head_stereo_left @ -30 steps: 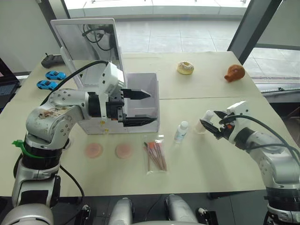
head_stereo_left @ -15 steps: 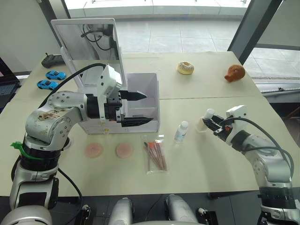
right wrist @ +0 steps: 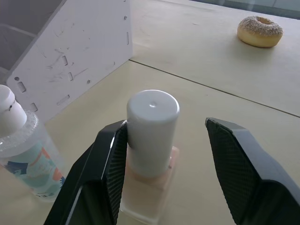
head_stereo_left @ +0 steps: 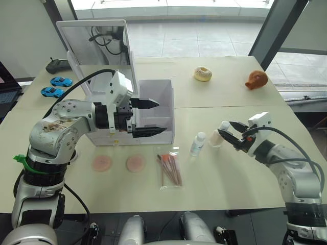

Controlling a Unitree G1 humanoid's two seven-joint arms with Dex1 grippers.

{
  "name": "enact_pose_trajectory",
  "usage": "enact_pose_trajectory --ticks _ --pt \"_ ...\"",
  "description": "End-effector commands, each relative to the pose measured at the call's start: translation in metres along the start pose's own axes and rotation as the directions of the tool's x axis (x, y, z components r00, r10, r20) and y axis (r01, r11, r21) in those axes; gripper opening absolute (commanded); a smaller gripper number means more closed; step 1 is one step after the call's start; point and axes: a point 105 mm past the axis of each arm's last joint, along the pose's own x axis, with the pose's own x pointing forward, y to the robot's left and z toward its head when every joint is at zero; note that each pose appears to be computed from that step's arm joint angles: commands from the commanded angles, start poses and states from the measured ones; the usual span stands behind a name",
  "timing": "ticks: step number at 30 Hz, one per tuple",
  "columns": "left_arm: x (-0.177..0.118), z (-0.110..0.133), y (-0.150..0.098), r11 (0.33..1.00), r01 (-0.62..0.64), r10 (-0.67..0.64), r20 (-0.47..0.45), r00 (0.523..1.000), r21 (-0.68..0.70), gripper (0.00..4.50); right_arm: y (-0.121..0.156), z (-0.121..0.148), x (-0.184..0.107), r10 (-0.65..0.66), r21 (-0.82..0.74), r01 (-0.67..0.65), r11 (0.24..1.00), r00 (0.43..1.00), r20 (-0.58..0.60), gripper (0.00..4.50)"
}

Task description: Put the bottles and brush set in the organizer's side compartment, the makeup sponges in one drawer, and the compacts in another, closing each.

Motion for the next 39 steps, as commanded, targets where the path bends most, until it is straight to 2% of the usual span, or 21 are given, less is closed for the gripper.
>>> enact_pose_trajectory --ticks 1,13,16,19,25,28,33,37,39 --pt "-0.001 0.006 -0.001 0.999 -0.008 0.007 0.015 1.0 0.043 4.5 0.004 0.021 0.002 0.013 -0.046 -0.01 0.999 0.999 0.045 2.61" --pt "-0.002 0.005 0.001 0.998 -0.019 0.019 0.0 1.0 0.059 4.5 0.016 0.009 0.003 0.045 -0.02 -0.045 0.999 0.999 0.013 2.61" --pt "-0.002 0.005 0.001 0.998 -0.025 0.025 0.0 1.0 0.058 4.5 0.016 0.014 0.003 0.058 0.008 -0.059 0.998 0.997 0.047 2.07" --pt "-0.003 0.003 -0.003 0.999 -0.02 0.02 0.001 1.0 0.04 4.5 0.017 0.017 0.002 0.072 0.018 -0.073 0.997 0.996 0.06 1.06" --pt "-0.011 0.004 -0.001 0.999 -0.039 0.039 0.009 0.999 0.038 4.5 0.016 0.02 0.001 0.086 0.01 -0.086 0.996 0.994 0.069 0.97" --pt "-0.019 0.007 -0.001 0.998 -0.045 0.044 0.019 0.999 0.043 4.5 0.019 0.037 0.002 0.14 -0.033 -0.138 0.99 0.987 0.081 0.97" --pt "-0.044 0.005 0.0 0.993 -0.104 0.105 -0.007 0.994 0.062 4.5 0.032 0.097 0.009 0.31 -0.03 -0.31 0.95 0.933 0.181 0.97" --pt "-0.091 0.014 -0.002 0.97 -0.234 0.233 0.025 0.972 0.06 4.5 0.063 0.156 0.023 0.54 -0.149 -0.52 0.841 0.826 0.163 0.97" --pt "-0.106 0.009 -0.004 0.955 -0.295 0.295 0.013 0.955 0.028 4.5 0.08 0.172 0.032 0.614 -0.192 -0.586 0.788 0.773 0.162 0.97"
